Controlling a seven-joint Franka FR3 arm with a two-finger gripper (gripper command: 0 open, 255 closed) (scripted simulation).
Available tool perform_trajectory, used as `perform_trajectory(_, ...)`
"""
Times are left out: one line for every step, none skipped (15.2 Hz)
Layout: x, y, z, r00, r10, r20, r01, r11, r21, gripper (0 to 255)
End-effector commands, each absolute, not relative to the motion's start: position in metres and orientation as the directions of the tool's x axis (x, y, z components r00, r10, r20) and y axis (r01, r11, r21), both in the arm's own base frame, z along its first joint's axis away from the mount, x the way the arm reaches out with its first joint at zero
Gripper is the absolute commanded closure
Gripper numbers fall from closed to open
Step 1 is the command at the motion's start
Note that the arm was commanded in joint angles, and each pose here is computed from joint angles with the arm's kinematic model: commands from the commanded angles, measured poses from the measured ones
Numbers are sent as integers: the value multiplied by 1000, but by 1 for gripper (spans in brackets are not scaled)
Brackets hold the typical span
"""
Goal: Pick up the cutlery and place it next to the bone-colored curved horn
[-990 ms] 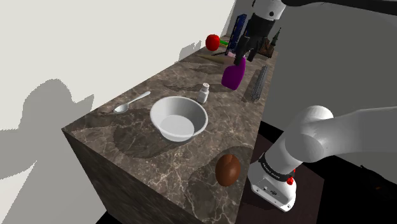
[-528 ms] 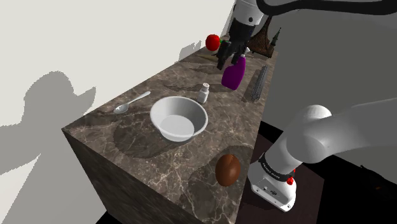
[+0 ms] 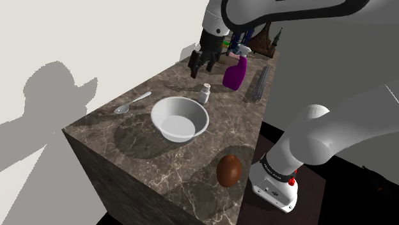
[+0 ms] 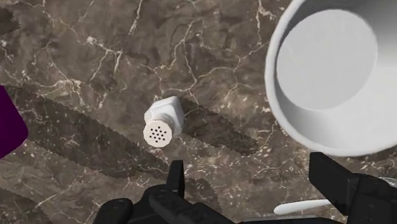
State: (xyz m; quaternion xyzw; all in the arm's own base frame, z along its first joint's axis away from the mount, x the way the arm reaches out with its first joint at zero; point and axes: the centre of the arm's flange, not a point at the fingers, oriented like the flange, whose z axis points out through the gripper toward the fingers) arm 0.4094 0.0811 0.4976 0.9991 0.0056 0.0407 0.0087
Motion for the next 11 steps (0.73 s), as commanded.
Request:
perform_trajectory(423,98,487,996,29,88,28,-999,18,0)
perform_trajectory(429,108,482,995,38,91,36,-999,19,0)
perform_trajectory(436,118,477,994,46,94,45,-999,19,0)
perform_trajectory(442,128,472,994,55,97,53,-998,20,0)
perform_trajectory(449,138,467,993,64,100,62,-998,20,0)
perform_trajectory(455,148,462,992,72,103,70,-997,21,0)
perform_trajectory(462,158,457,991,81,106,79,-997,21,0)
perform_trajectory(468,168,452,990,89,109,87,-996,22,0)
perform_trajectory(474,179,447,989,98,112,96,-995,23,0)
perform_trajectory(480,189,442,988,106,115,104,-994,23,0)
perform_trajectory(486,199,437,986,115,118,113,-993,24,0)
